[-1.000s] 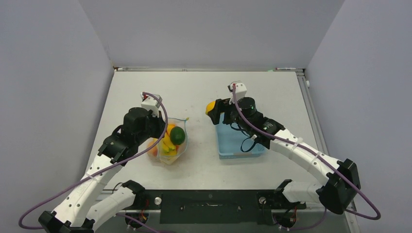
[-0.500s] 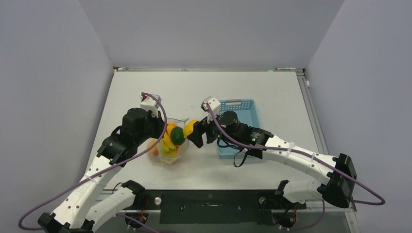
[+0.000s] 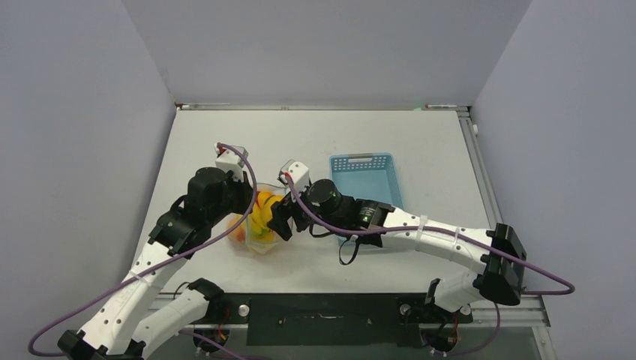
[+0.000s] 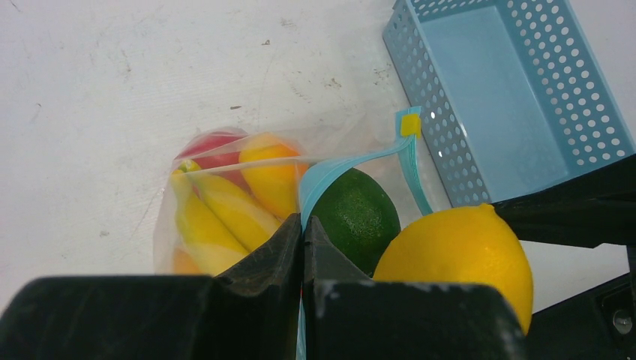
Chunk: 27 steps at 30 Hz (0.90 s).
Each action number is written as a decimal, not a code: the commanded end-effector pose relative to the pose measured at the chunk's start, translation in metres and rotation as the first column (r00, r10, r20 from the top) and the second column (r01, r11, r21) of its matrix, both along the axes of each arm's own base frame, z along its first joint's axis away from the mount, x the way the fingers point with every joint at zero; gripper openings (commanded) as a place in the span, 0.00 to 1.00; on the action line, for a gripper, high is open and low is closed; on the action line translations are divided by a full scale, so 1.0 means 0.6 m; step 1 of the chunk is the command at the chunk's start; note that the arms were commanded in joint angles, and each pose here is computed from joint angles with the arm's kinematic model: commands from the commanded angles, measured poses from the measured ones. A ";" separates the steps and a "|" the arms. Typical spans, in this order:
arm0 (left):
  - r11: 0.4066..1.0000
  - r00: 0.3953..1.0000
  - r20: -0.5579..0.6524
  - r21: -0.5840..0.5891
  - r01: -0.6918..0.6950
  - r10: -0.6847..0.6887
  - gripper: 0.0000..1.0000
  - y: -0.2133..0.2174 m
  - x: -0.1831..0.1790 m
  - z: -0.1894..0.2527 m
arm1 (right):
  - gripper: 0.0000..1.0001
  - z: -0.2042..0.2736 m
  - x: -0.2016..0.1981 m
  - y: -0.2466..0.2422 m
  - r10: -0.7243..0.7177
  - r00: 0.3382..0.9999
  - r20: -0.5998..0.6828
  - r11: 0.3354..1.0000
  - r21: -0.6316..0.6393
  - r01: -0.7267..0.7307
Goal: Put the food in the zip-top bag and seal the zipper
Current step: Place the fake fruit in the zipper food storage bag.
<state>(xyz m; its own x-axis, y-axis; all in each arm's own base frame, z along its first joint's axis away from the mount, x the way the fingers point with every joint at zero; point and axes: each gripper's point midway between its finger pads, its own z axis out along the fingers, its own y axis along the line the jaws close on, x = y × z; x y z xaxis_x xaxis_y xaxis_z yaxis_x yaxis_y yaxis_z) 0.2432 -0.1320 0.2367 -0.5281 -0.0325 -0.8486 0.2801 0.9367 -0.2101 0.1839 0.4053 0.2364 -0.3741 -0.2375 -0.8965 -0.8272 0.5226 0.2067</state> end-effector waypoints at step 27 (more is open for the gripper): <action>0.999 0.998 0.067 -0.032 0.000 0.002 0.00 0.000 0.005 0.037 | 0.90 -0.014 0.020 0.090 -0.006 1.000 0.023 1.000 0.008 0.006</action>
